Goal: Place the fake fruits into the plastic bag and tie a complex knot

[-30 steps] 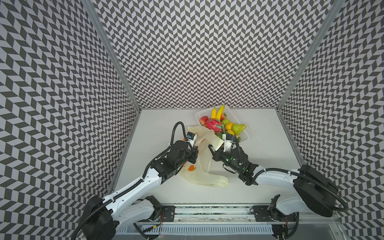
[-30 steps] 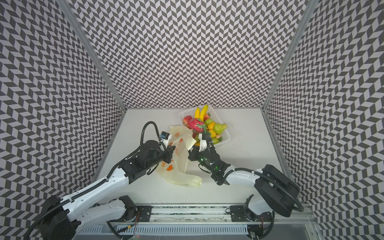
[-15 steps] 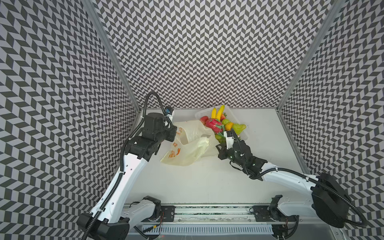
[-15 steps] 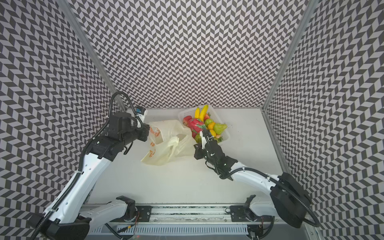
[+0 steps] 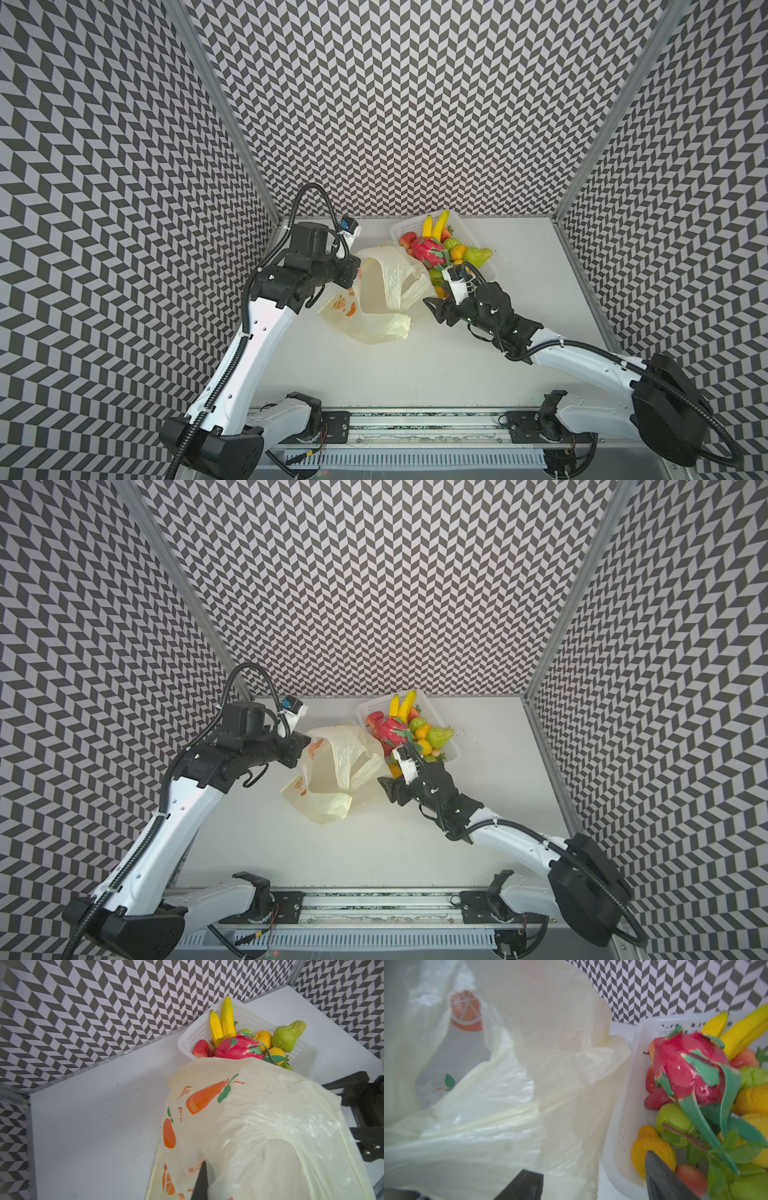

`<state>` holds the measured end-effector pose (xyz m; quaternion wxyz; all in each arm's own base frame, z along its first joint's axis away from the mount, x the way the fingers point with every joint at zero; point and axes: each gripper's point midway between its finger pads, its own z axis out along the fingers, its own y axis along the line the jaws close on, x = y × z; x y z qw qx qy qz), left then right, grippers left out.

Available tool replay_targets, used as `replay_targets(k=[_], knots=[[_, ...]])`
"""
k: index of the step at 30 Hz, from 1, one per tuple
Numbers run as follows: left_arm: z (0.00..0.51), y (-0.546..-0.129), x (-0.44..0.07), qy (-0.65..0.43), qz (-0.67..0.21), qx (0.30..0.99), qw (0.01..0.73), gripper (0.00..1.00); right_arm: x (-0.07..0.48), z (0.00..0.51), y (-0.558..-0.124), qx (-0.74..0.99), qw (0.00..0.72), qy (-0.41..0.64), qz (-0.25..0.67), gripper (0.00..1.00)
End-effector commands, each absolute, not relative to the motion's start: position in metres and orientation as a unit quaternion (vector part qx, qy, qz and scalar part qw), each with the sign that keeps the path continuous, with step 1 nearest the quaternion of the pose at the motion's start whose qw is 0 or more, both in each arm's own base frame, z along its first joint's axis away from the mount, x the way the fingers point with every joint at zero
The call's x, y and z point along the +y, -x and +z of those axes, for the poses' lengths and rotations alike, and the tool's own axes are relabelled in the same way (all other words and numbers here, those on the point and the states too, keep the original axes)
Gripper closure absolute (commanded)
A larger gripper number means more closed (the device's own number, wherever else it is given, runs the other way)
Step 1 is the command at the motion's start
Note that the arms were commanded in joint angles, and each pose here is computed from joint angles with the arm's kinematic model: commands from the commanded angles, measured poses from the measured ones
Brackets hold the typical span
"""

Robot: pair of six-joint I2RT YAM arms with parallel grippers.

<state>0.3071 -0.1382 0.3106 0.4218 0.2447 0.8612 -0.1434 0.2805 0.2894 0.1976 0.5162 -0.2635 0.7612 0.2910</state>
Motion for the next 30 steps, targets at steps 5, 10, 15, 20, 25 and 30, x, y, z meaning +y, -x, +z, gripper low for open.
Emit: replay_targets(k=[5, 10, 15, 20, 25, 30], knots=[[0.315, -0.297, -0.159, -0.261, -0.208, 0.851, 0.405, 1.00, 0.311, 0.237, -0.287, 0.661, 0.633, 0.353, 0.195, 0.00], [0.312, -0.298, -0.160, -0.266, -0.209, 0.852, 0.400, 1.00, 0.318, 0.268, -0.300, 0.628, 0.676, 0.361, 0.135, 0.00], [0.309, -0.299, -0.161, -0.272, -0.206, 0.851, 0.399, 1.00, 0.334, 0.287, -0.291, 0.582, 0.697, 0.394, 0.138, 0.00], [0.305, -0.302, -0.161, -0.274, -0.201, 0.853, 0.397, 1.00, 0.346, 0.299, -0.288, 0.571, 0.699, 0.400, 0.160, 0.24], [0.304, -0.301, -0.158, -0.276, -0.193, 0.852, 0.401, 0.92, 0.345, 0.309, -0.294, 0.603, 0.686, 0.362, 0.185, 1.00], [0.311, -0.296, -0.153, -0.267, -0.188, 0.846, 0.422, 0.44, 0.346, 0.311, -0.297, 0.635, 0.663, 0.334, 0.214, 1.00]])
